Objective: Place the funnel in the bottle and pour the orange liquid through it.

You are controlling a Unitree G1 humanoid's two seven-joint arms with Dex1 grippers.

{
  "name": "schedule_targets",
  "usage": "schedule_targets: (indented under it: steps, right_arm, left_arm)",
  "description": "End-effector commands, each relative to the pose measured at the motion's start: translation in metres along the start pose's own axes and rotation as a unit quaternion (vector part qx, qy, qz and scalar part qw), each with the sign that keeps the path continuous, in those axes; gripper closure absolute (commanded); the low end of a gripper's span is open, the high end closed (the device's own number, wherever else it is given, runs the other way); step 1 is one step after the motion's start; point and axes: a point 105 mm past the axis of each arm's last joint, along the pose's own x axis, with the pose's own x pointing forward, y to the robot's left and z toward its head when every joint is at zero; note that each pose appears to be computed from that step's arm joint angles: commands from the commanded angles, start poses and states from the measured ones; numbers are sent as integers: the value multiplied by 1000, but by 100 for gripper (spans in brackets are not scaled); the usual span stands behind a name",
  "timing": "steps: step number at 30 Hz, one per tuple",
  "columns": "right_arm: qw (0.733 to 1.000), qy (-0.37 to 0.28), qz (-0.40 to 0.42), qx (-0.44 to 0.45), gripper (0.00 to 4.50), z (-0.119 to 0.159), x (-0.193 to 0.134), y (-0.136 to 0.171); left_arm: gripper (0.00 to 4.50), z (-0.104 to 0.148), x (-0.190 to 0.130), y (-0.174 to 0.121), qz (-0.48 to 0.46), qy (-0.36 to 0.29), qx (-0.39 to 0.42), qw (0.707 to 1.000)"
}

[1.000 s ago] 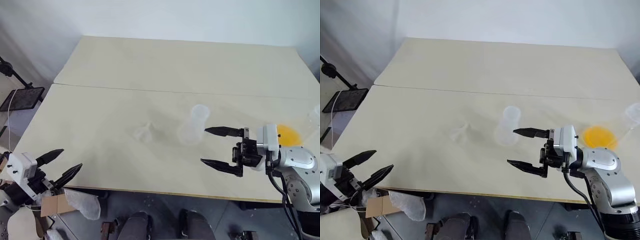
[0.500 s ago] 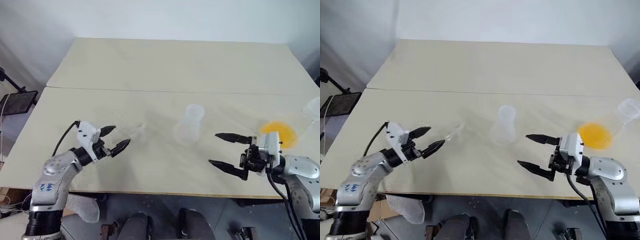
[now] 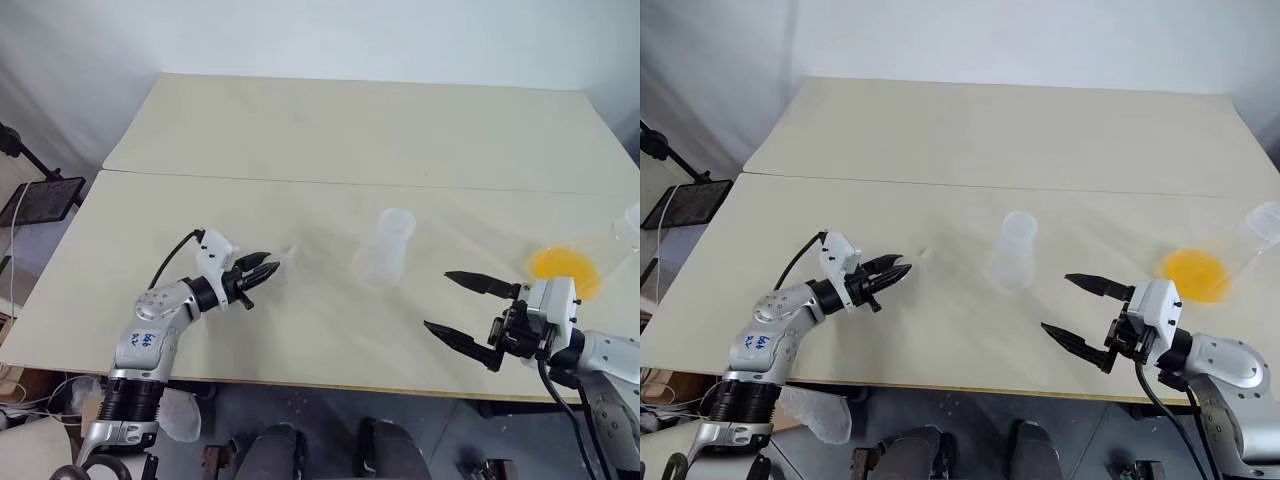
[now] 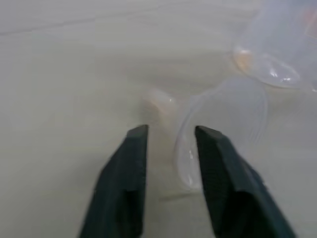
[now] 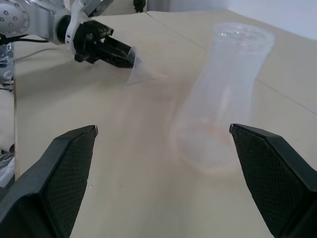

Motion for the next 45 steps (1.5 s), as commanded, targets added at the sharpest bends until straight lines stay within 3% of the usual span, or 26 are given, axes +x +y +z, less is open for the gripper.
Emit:
schedule_targets:
  steps: [1, 2, 9, 14, 21, 26, 31, 45]
  right_arm:
    - [999, -16, -18, -23, 0, 11, -3, 2]
    - [999, -15, -21, -22, 0, 10, -3, 3]
    - [999, -4, -49, -19, 0, 5, -13, 8]
    - [997, -1, -77, -19, 0, 4, -21, 11]
    - [996, -4, -90, -17, 0, 1, -20, 12]
    - [994, -8, -104, -16, 0, -1, -20, 14]
    - [994, -12, -112, -12, 0, -3, -17, 20]
    - [991, -16, -135, -12, 0, -4, -18, 23]
  left_arm:
    - [424, 13, 2, -4, -28, -14, 10, 999]
    - [445, 13, 2, -4, -33, -12, 9, 999]
    - [445, 42, 1, 4, -62, -21, 2, 998]
    - [445, 118, 0, -11, -168, -33, 20, 985]
    - [445, 155, 15, -46, -279, 88, -26, 956]
    - [445, 178, 44, -61, -295, 112, -37, 948]
    - [445, 188, 68, -72, -304, 126, -68, 942]
    - [445, 166, 89, -75, -292, 198, -59, 934]
